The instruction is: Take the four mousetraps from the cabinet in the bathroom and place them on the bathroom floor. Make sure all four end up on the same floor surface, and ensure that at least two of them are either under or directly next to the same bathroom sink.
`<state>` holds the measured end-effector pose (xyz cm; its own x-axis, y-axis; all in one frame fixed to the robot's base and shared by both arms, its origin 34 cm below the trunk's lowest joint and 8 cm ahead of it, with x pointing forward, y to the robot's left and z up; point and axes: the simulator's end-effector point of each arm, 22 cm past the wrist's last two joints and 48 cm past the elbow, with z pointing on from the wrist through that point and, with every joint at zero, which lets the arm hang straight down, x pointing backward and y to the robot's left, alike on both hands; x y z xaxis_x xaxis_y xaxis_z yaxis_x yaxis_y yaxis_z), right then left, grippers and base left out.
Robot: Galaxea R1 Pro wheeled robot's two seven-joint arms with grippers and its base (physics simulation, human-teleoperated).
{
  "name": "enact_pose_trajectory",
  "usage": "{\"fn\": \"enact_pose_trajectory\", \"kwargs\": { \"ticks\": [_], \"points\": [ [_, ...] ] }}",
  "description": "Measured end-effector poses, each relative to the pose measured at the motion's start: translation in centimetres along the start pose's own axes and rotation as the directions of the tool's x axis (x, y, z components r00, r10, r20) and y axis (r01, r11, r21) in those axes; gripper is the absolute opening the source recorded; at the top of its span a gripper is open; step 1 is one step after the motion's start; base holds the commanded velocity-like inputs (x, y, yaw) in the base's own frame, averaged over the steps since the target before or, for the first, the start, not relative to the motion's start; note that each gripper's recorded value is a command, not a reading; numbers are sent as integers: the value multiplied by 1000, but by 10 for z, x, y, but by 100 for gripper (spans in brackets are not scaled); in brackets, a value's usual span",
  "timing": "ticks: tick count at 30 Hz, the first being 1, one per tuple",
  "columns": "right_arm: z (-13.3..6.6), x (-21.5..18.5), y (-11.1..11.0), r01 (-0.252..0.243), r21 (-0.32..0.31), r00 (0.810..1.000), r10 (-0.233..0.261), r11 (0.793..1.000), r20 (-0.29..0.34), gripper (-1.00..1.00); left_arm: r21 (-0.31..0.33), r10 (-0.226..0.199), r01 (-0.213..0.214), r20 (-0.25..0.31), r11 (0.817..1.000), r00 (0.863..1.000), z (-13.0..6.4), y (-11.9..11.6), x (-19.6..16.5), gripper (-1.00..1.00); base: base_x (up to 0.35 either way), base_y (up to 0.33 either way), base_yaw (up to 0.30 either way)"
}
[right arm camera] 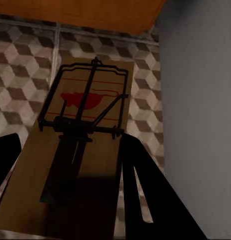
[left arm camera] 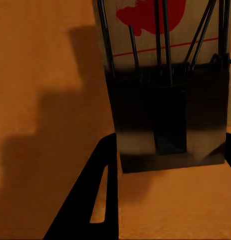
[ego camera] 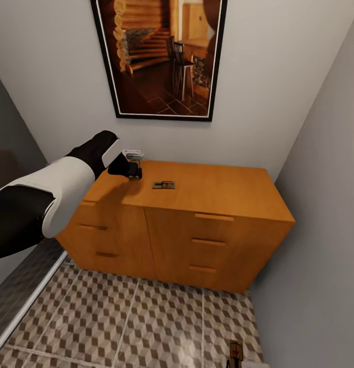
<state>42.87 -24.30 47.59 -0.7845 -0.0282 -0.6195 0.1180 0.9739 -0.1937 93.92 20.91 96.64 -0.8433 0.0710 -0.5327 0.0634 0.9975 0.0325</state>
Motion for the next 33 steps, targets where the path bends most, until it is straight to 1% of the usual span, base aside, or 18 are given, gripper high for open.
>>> {"fn": "enact_pose_trajectory", "kwargs": {
  "ticks": [11, 33],
  "points": [
    [0, 0, 0, 0, 0, 1000, 0, 1000, 0, -100, -3, -4, 4, -21, 1000, 1000, 4, 2, 8, -100, -268, 187, 0],
    [0, -1, 0, -1, -1, 1000, 1, 1000, 4, -100, -6, -6, 6, -33, 1000, 999, 7, 4, 12, -100, -231, 217, 0]
  ]
}}
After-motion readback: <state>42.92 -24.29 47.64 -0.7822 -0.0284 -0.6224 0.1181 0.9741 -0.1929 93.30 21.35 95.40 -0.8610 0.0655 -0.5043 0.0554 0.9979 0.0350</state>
